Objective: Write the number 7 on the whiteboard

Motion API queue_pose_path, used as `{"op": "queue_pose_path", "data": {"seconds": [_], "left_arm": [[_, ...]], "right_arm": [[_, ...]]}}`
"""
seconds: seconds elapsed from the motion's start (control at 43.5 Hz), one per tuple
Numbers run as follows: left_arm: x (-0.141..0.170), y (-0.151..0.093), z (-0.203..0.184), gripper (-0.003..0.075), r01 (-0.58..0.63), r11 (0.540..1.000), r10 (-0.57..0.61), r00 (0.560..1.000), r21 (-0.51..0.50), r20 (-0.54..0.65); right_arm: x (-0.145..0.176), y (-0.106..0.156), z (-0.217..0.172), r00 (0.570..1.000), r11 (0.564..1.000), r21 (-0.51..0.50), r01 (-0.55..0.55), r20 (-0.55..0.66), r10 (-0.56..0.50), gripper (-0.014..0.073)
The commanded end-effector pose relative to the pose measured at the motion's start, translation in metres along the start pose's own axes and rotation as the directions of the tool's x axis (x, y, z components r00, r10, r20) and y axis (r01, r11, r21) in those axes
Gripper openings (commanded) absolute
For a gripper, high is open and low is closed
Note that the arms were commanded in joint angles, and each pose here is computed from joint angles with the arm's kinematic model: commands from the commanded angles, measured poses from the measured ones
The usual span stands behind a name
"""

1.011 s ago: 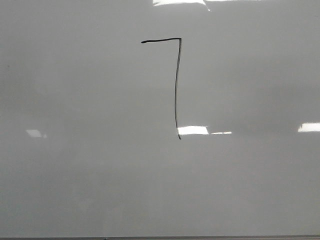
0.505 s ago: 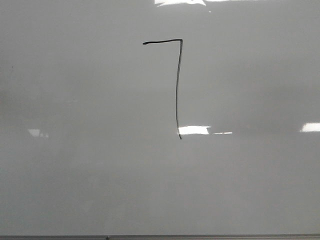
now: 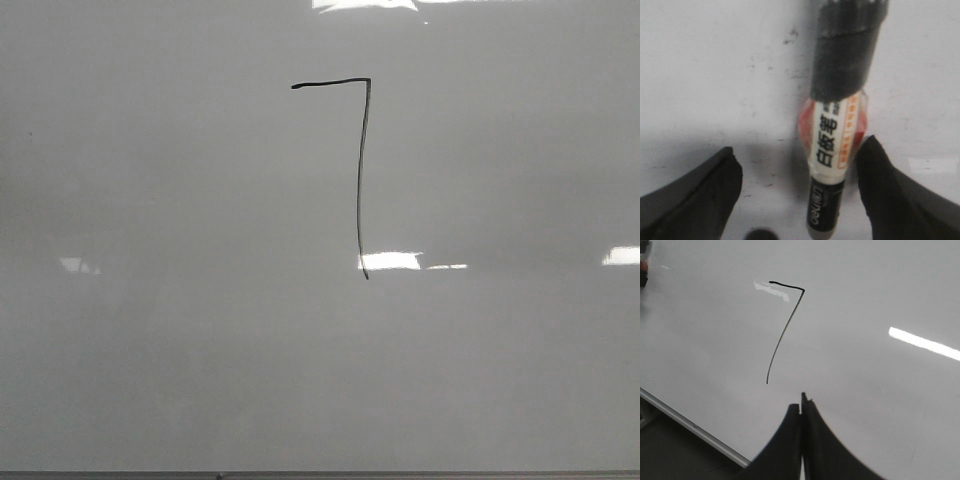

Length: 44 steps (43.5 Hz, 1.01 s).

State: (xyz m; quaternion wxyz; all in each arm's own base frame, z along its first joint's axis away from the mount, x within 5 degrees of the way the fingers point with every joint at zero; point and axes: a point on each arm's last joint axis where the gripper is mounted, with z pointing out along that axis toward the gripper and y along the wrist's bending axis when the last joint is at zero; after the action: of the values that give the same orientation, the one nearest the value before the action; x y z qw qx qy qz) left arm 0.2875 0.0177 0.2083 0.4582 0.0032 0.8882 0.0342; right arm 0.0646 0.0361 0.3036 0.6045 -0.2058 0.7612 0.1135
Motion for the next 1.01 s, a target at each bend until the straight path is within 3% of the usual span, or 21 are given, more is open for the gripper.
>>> {"op": "queue_pose_path", "data": {"seconds": [0.0,0.322,0.505,0.62,0.919,0.988], "left_arm": [[-0.03,0.0,-0.019,0.0539,0.004,1.0,-0.003,0.988,-0.007,0.151],[-0.05,0.001,-0.102,0.0536,0.001,1.0,-0.003,0.967,0.009,0.256],[-0.031,-0.011,-0.149,0.0507,-0.035,0.998,0.014,0.942,0.057,0.335],[-0.011,-0.018,-0.173,0.0409,-0.066,0.993,0.023,0.919,0.097,0.394],[0.017,-0.017,-0.216,0.0001,-0.081,0.991,0.009,0.844,0.111,0.537],[0.017,-0.016,-0.221,-0.002,-0.08,0.991,0.006,0.831,0.11,0.556]], "right_arm": [[-0.013,-0.004,-0.002,0.997,0.999,0.039,-0.024,0.08,0.021,-0.0069],[-0.013,-0.004,-0.002,0.997,0.999,0.039,-0.024,0.079,0.021,-0.0069],[-0.013,-0.004,-0.002,0.997,0.999,0.039,-0.024,0.079,0.021,-0.0069],[-0.013,-0.004,-0.002,0.997,0.999,0.039,-0.024,0.079,0.021,-0.0069],[-0.013,-0.004,-0.002,0.997,0.999,0.039,-0.024,0.079,0.021,-0.0069],[-0.013,-0.004,-0.002,0.997,0.999,0.039,-0.024,0.079,0.021,-0.0069]]}}
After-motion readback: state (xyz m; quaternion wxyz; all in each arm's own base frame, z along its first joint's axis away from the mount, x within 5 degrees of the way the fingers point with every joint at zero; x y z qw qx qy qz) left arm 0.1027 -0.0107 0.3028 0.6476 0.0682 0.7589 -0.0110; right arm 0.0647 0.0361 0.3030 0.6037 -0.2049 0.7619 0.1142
